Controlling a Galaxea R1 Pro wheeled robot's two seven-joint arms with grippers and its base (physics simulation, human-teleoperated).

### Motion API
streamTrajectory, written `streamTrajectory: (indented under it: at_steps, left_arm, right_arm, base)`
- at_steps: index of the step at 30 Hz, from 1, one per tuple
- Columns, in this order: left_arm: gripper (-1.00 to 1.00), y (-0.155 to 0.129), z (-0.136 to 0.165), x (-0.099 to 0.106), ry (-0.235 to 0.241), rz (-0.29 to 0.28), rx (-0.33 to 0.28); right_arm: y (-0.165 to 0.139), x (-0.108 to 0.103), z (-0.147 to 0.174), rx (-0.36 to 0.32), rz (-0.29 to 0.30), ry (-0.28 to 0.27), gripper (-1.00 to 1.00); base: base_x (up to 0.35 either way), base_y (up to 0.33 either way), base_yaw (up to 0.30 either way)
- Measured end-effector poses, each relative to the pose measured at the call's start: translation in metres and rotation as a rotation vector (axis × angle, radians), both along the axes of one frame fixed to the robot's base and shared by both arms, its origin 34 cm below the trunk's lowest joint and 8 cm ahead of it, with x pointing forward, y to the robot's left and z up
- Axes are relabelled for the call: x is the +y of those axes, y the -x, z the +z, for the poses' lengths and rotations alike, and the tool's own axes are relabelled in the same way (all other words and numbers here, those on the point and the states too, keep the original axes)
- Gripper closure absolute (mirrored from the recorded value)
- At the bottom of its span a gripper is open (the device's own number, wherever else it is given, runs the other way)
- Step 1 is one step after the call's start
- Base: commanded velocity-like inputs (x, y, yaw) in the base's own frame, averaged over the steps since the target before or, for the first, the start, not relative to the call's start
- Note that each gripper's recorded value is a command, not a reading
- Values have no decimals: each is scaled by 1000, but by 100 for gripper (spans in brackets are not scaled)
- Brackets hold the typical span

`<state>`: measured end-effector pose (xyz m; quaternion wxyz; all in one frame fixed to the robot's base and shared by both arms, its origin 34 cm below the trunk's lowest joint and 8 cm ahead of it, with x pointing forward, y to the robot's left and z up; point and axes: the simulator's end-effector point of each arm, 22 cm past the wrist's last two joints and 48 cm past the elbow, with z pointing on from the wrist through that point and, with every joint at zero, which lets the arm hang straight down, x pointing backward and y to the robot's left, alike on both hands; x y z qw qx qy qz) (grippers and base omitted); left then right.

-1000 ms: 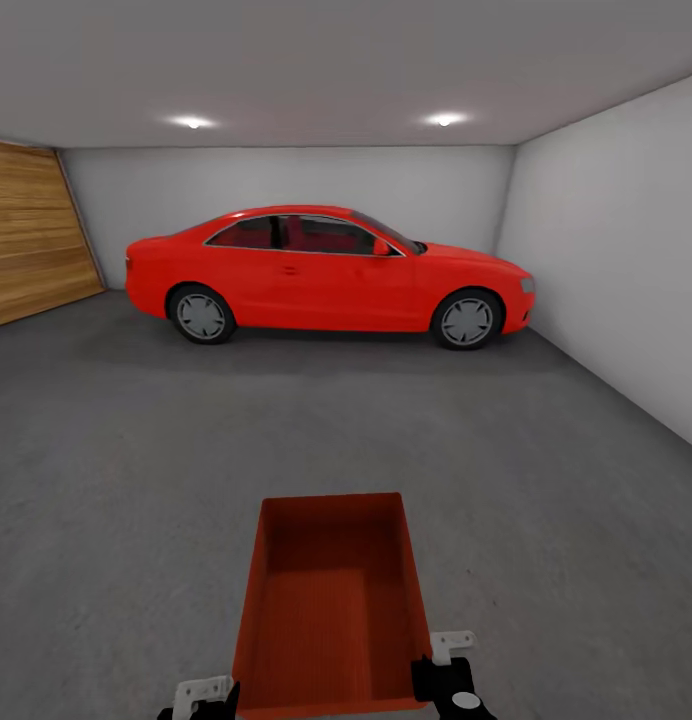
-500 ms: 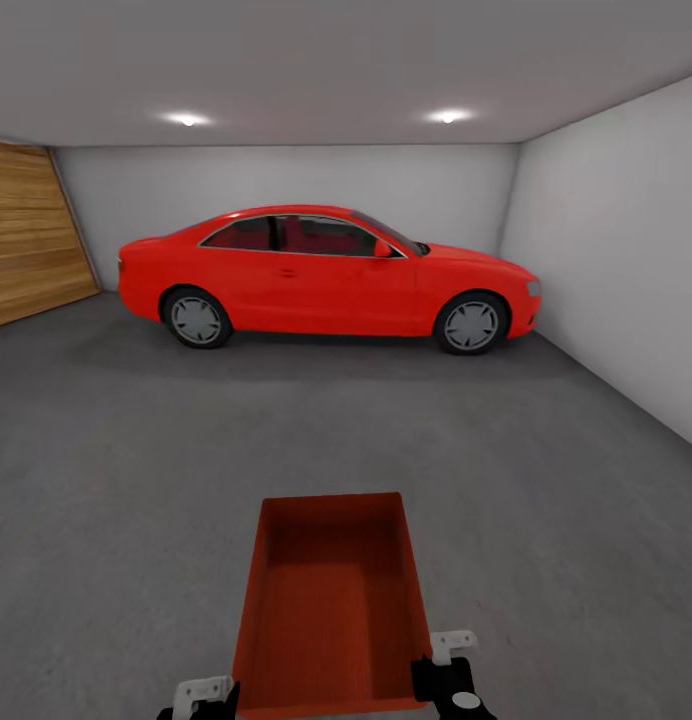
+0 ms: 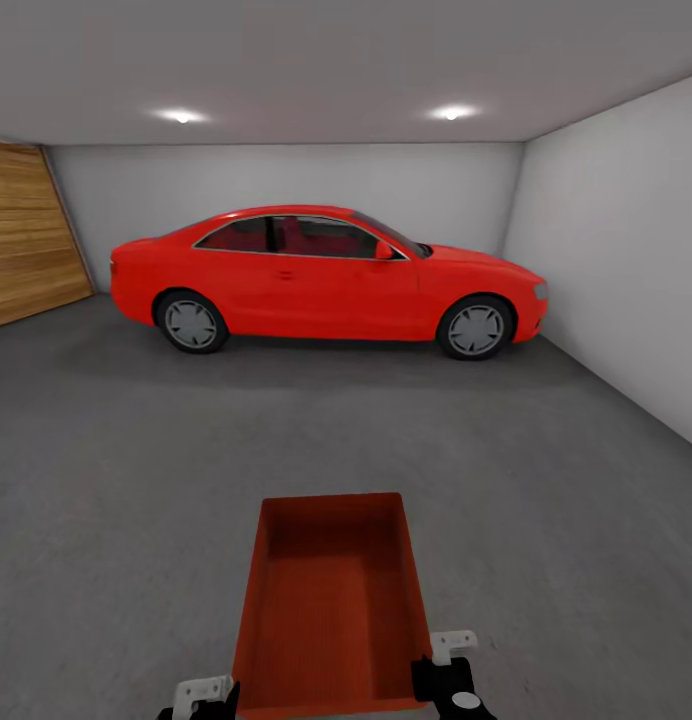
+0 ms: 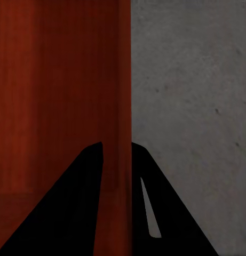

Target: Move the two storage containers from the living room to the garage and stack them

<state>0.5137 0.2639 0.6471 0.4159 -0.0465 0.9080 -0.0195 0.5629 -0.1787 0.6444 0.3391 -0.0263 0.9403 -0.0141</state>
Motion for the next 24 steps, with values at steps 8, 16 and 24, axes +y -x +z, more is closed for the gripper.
streamTrajectory:
  at_steps: [8, 16, 24]
  left_arm:
    - [100, 0, 0, 0, 0, 0, 0]
    - [100, 0, 0, 0, 2, -2, 0]
    - [100, -1, 0, 0, 3, -3, 0]
  right_arm:
    - [0, 0, 0, 0, 0, 0, 100]
    - [0, 0, 0, 0, 0, 0, 100]
    - [-2, 0, 1, -5, 4, 2, 100]
  base:
    - [347, 0, 0]
    - [346, 0, -89]
    - [126, 0, -249]
